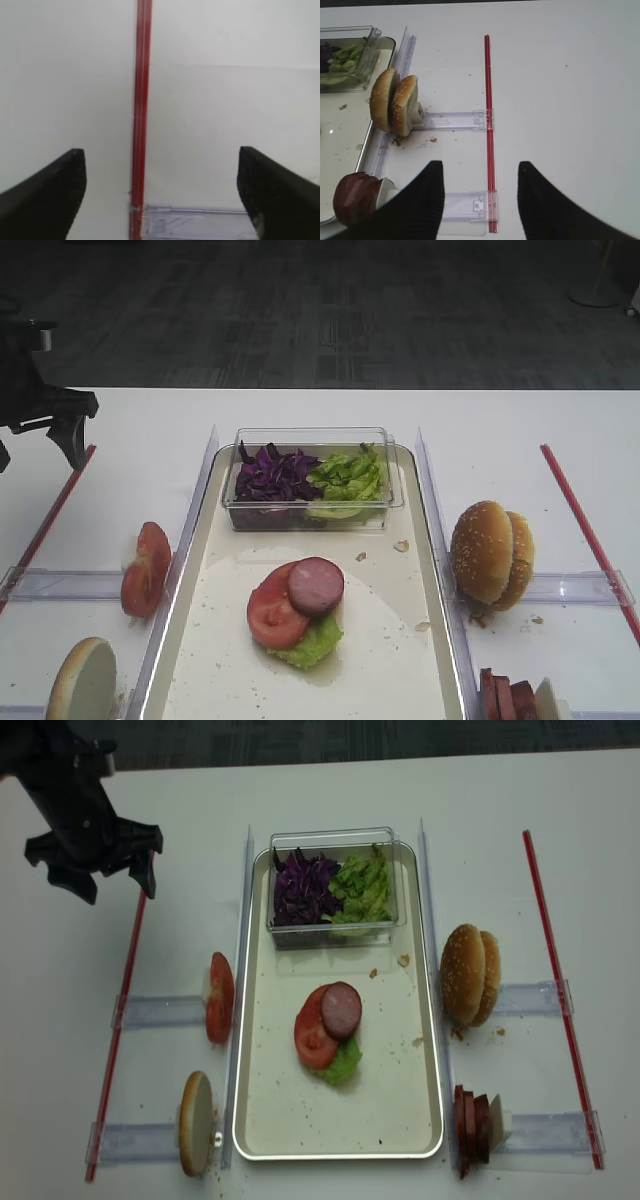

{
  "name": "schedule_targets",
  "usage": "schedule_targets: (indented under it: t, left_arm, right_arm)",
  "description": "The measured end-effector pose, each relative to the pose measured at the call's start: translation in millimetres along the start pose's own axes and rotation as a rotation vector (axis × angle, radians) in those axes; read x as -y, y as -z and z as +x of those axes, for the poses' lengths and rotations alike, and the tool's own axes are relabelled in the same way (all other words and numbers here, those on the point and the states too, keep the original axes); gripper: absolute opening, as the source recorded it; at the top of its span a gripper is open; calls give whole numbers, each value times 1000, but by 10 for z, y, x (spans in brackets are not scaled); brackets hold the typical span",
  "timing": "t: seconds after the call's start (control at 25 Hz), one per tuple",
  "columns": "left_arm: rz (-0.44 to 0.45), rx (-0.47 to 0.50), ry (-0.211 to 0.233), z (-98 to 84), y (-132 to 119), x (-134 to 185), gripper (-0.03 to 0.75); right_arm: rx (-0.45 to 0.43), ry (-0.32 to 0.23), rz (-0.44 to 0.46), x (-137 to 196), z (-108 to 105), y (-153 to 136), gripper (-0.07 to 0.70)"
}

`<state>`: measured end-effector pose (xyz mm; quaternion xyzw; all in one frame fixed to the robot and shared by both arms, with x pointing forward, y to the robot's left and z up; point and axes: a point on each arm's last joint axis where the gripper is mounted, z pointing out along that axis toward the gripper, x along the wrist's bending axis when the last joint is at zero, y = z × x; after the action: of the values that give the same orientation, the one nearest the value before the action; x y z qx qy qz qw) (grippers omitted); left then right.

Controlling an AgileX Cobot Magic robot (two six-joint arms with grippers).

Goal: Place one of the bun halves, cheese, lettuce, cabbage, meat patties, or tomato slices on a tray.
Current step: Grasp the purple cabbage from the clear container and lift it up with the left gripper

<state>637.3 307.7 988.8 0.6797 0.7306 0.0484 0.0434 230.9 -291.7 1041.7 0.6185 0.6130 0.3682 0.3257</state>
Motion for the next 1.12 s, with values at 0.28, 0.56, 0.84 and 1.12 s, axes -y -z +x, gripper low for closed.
schedule_targets:
  t: [0.28, 0.56, 0.84, 1.12]
  left_arm:
    - [-34, 0, -29, -523, 48, 17, 566]
    - [-102, 38, -75, -1056, 235, 26, 566]
    - [-115, 66, -194, -1554, 278, 196, 566]
    - [-151, 99, -287, -1921, 309, 348, 566]
  right_arm:
    - [1, 1, 0, 0, -1, 0, 375]
    - [1, 1, 0, 0, -1, 0, 375]
    - [1, 1, 0, 0, -1, 0, 375]
    - [1, 1, 0, 0, -1, 0, 375]
